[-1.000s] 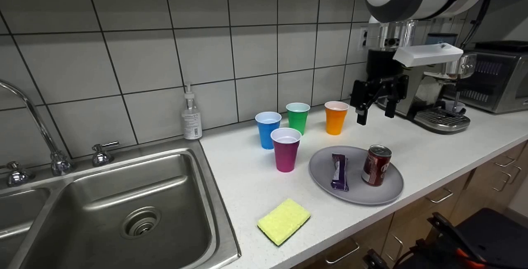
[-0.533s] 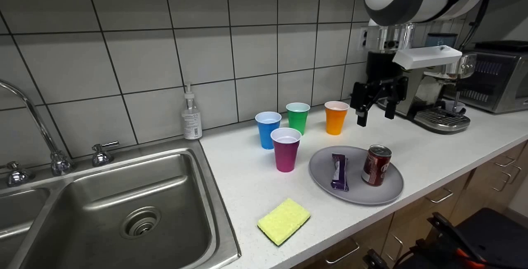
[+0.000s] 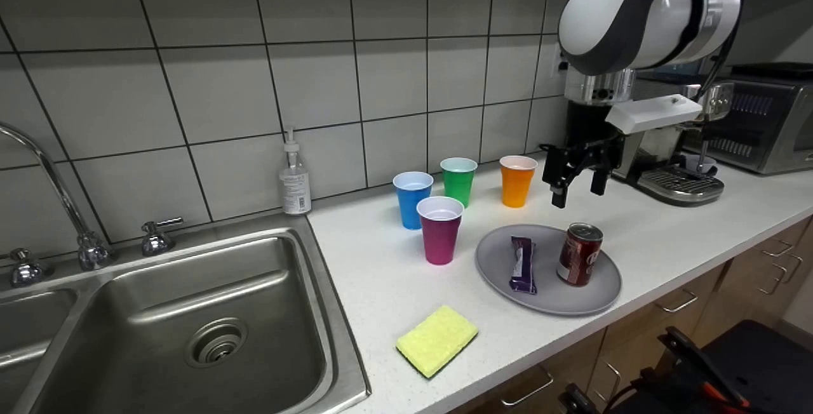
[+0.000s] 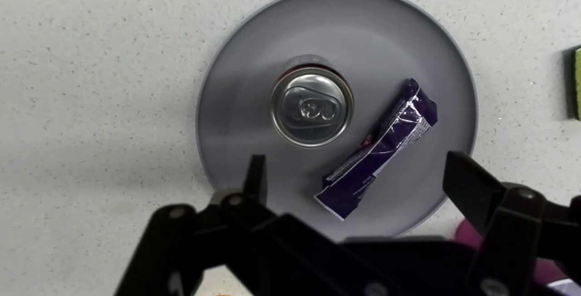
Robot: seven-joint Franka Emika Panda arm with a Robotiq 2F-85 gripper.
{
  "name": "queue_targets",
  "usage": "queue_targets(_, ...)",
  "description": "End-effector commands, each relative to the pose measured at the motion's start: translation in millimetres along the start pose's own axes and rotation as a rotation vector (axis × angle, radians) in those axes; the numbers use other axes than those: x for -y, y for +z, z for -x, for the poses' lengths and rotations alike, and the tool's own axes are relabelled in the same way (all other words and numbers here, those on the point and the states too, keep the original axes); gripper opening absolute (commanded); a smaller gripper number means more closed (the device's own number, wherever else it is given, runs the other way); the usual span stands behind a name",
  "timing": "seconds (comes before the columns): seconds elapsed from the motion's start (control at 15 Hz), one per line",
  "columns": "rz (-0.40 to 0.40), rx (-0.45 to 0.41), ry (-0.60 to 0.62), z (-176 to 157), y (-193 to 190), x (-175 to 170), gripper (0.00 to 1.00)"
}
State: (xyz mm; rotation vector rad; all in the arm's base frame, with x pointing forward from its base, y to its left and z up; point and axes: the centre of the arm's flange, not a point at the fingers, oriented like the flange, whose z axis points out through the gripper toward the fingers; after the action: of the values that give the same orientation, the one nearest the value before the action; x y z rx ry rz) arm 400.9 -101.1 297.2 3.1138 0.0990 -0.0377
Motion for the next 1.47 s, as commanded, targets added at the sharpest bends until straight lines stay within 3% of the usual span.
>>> queue_targets(0.0, 0.003, -0.017, -0.047, -9.5, 18.3, -12.6, 1.0)
queue_targets(1.4, 0.015, 0.032, -0.063, -1.6, 80.3, -19.6, 1.0)
